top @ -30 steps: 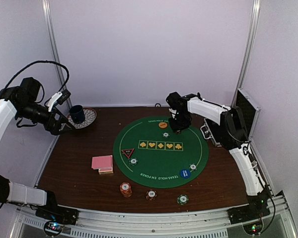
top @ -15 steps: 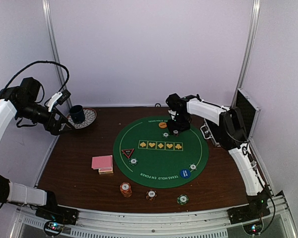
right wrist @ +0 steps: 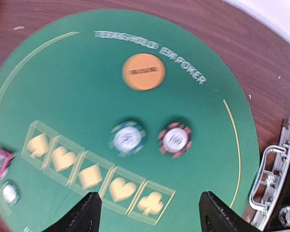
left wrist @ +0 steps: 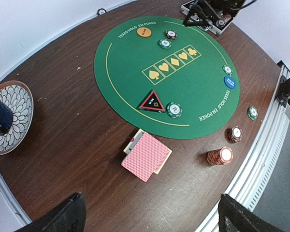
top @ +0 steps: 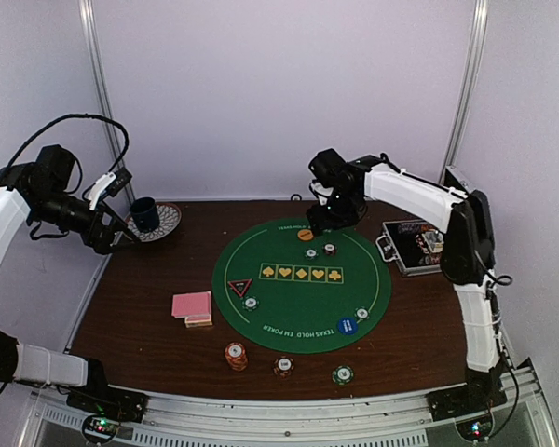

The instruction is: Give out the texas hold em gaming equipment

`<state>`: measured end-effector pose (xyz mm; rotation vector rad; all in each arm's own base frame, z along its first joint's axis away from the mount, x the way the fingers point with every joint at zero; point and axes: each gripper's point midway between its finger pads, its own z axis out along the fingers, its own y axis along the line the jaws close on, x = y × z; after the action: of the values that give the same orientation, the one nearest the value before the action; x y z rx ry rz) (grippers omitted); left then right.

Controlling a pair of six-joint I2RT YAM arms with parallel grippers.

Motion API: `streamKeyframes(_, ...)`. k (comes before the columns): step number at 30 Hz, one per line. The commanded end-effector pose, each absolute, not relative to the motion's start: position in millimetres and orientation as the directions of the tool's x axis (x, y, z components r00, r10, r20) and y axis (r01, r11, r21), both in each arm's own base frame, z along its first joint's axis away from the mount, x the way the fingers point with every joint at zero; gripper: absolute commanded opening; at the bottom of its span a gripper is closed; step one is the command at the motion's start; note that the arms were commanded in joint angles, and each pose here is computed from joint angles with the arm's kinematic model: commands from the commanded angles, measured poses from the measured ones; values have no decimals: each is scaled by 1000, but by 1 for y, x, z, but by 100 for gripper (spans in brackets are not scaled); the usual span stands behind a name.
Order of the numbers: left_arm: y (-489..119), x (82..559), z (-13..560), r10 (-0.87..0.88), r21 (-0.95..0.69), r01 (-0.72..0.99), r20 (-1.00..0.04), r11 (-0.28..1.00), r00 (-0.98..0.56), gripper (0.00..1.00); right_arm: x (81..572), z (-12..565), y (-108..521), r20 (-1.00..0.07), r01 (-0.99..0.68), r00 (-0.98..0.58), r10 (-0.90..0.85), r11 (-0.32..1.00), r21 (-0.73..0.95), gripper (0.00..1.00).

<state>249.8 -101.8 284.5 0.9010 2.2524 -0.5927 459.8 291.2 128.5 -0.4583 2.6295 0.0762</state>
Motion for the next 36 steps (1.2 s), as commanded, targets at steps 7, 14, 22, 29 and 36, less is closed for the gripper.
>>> streamKeyframes(7, -103, 240, 298, 454, -119, 745, -726, 656, -516, 98, 252, 142, 382, -460, -646, -666, -587, 763, -38, 75)
streamKeyframes(14, -105, 238, 300, 450, -129, 750, -729, 649, -516, 98, 150, 93, 420, -360, -761, -605, -710, 648, 2, 84)
streamKeyframes(22, -104, 237, 301, 452, -122, 747, -728, 654, -516, 98, 138, 61, 427, -305, -782, -592, -746, 623, -6, 81)
streamKeyframes(29, -103, 238, 301, 456, -120, 746, -725, 655, -516, 98, 142, 47, 422, -276, -781, -598, -753, 625, -12, 79)
streamKeyframes(36, -104, 240, 299, 458, -126, 749, -721, 651, -520, 98, 137, 36, 416, -242, -781, -611, -754, 623, 28, 71)
